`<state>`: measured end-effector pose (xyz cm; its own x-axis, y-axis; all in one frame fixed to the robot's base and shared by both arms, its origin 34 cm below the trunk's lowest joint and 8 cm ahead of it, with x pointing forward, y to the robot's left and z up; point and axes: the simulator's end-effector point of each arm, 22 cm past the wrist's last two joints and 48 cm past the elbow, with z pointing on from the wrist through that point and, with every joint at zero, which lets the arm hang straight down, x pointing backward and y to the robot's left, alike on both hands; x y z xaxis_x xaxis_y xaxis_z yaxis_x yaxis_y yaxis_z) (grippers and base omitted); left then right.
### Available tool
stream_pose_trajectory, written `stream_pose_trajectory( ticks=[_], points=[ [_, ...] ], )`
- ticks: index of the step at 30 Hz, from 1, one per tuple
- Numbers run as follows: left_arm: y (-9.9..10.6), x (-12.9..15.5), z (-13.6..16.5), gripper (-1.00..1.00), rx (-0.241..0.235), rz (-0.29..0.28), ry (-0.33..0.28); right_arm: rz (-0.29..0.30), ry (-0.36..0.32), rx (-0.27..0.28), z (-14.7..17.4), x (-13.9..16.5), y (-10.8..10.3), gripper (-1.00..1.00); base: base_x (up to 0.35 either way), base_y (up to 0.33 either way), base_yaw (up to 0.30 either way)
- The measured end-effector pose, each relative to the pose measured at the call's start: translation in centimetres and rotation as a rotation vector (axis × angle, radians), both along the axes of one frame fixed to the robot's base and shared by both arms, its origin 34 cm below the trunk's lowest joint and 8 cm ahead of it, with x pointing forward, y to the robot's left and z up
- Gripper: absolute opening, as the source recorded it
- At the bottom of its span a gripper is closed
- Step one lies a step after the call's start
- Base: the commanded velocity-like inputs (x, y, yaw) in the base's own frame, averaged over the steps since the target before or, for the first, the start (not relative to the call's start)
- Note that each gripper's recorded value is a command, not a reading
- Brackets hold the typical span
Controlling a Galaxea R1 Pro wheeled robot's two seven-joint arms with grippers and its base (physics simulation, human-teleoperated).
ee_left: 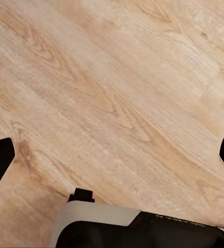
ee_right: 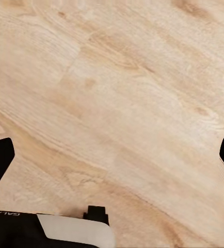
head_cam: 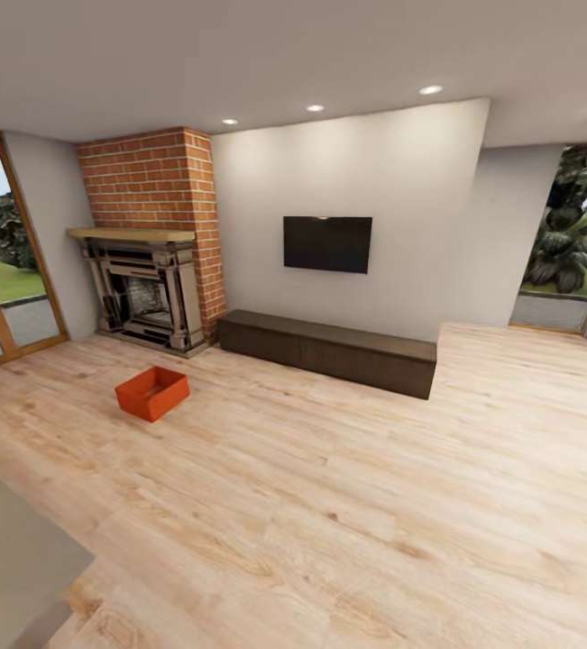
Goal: Move the two storage containers from the living room to the garage. In the garage, place one container on the floor and stack the other container on top of it (either order is fine).
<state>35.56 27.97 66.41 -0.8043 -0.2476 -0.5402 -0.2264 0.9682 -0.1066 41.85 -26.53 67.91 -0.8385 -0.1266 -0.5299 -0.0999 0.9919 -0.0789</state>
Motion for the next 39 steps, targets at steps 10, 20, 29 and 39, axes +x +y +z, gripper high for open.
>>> stream_pose_trajectory(
  ticks=[10,20,29,39],
  points=[
    [0.00,0.00,0.00,1.00,0.000,0.000,0.000,0.001,0.000,0.000,0.00,0.00,0.00,1.00,0.322,-0.079,0.000],
    [0.00,0.00,0.00,1.00,0.000,0.000,0.000,0.001,0.000,0.000,0.00,0.00,-0.01,1.00,0.322,-0.038,0.000],
    [0.10,0.01,0.01,1.00,0.001,0.001,0.000,0.002,0.002,-0.001,-0.04,-0.08,0.01,1.00,0.323,-0.001,0.000],
    [0.15,-0.03,-0.01,1.00,0.001,0.001,0.001,0.003,0.002,-0.002,-0.04,-0.08,-0.01,1.00,0.324,0.000,0.000]
  ],
)
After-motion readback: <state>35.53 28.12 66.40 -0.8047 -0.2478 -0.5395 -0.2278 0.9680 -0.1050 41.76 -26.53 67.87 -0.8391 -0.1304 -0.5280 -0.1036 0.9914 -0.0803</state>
